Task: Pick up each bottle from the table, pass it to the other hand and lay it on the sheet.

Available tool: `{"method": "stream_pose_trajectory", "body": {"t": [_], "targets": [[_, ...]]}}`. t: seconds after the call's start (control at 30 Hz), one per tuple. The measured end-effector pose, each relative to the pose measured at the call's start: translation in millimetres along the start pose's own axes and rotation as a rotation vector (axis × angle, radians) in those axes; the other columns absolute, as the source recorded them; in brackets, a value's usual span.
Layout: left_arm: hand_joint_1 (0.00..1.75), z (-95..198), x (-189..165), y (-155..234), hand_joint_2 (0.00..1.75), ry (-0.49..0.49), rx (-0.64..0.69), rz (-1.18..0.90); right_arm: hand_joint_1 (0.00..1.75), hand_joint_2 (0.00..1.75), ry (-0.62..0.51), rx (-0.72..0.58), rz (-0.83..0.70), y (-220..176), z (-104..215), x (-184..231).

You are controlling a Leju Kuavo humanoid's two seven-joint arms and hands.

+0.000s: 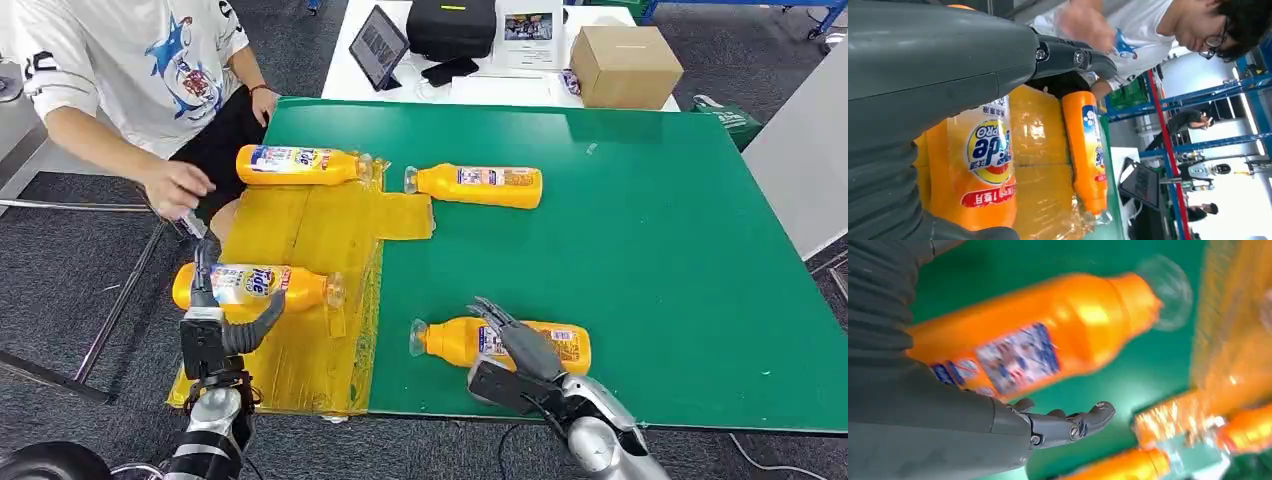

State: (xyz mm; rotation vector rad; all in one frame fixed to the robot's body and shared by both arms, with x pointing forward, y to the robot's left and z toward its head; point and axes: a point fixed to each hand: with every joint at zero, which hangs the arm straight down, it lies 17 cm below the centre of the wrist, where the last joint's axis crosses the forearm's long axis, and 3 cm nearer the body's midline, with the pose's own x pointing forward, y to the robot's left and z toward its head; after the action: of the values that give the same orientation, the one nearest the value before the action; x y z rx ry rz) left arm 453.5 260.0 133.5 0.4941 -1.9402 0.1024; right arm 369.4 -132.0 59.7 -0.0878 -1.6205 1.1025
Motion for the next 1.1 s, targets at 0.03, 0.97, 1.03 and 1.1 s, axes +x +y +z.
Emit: {"method": "stream_pose_trajectory", "body": {"t": [0.03, 0.97, 1.03, 1.1], "targets": [[0.00, 0.0, -2.7, -2.6, 1.75, 0.007, -0.004, 0.000, 0.00, 1.75, 0.004, 0.013, 0.010, -0.1, 0.9, -3.9], [0.00, 18.9, -15.7, -53.0, 1.75, 0.028, -0.165, -0.008, 0.00, 1.75, 0.176, 0.074, 0.190, -29.2, -6.3, -72.8], [0.00, 20.0, -14.5, -56.2, 1.75, 0.025, -0.178, -0.004, 0.00, 1.75, 0.178, 0.068, 0.210, -30.2, -6.9, -73.4], [0.00, 20.6, -14.0, -57.8, 1.75, 0.024, -0.185, -0.002, 0.00, 1.75, 0.179, 0.070, 0.221, -30.2, -7.5, -73.5]]}}
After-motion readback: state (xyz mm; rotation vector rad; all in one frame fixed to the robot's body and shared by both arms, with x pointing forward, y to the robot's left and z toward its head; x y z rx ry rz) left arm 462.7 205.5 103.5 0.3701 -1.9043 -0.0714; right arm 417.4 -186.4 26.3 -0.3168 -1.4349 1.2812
